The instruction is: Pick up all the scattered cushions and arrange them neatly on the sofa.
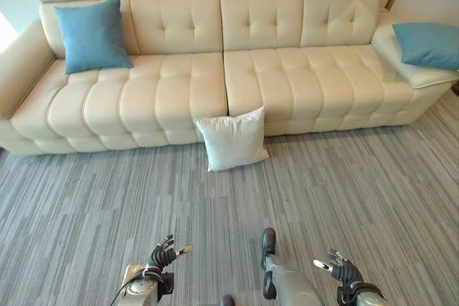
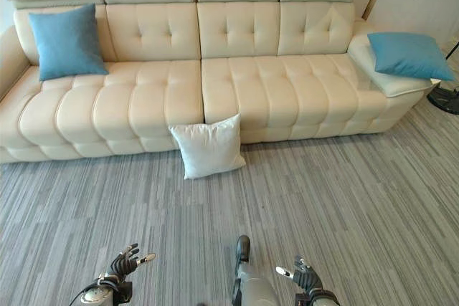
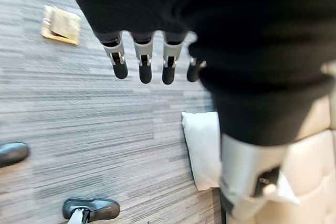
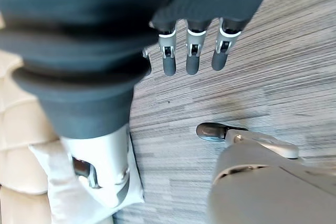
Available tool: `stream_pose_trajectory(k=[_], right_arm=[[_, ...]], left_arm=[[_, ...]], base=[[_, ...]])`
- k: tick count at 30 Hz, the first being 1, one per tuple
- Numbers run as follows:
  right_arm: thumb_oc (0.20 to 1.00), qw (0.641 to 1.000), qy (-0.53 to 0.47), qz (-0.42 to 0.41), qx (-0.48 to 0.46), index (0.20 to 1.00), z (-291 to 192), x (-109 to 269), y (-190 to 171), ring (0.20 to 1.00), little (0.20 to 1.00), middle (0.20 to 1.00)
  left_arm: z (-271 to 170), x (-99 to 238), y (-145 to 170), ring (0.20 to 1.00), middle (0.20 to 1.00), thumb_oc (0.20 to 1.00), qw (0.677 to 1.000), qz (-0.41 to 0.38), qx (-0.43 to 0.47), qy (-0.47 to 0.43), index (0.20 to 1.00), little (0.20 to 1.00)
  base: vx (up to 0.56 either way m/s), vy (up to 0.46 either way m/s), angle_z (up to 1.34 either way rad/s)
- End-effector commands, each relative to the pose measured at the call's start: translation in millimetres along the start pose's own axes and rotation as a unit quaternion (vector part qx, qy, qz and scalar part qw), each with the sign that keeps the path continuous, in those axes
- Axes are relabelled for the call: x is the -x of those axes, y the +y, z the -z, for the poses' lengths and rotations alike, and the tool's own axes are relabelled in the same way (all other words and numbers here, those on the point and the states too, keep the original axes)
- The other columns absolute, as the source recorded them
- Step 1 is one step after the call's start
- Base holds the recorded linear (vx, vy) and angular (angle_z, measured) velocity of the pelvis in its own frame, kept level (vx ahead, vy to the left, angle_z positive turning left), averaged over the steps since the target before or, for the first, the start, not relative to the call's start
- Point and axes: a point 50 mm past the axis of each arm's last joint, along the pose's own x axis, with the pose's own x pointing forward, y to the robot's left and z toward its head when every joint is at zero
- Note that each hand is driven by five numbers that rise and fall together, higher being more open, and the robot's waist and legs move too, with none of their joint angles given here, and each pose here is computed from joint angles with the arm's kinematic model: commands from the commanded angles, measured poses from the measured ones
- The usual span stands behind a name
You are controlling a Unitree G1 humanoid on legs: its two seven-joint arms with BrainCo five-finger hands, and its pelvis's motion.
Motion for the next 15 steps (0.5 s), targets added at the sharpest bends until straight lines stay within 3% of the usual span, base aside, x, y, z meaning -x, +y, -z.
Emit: stream_pose_trajectory(k=[1,9,15], right_arm=[[1.000,0.999,-0.037,0.008,0.016,1.000,-21.3,-1.9,-16.6,1.000,1.000,1.000],[1.000,0.998,-0.059,0.010,0.015,1.000,-35.9,-4.7,-20.4,1.000,1.000,1.000],[1.000,0.999,-0.044,0.015,0.015,1.000,-30.5,-5.1,-21.2,1.000,1.000,1.000]], left_arm=[[-24.5,-0.6,2.5,1.000,1.000,1.000,0.998,0.008,-0.015,-0.062,1.000,1.000],[-29.1,-5.0,-12.0,1.000,1.000,1.000,0.998,0.020,0.004,-0.064,1.000,1.000],[-14.1,-1.4,-12.7,1.000,1.000,1.000,0.999,0.012,0.024,-0.041,1.000,1.000]], base=[[0.70,-0.299,0.65],[0.47,-0.298,0.13],[0.38,-0.150,-0.16]])
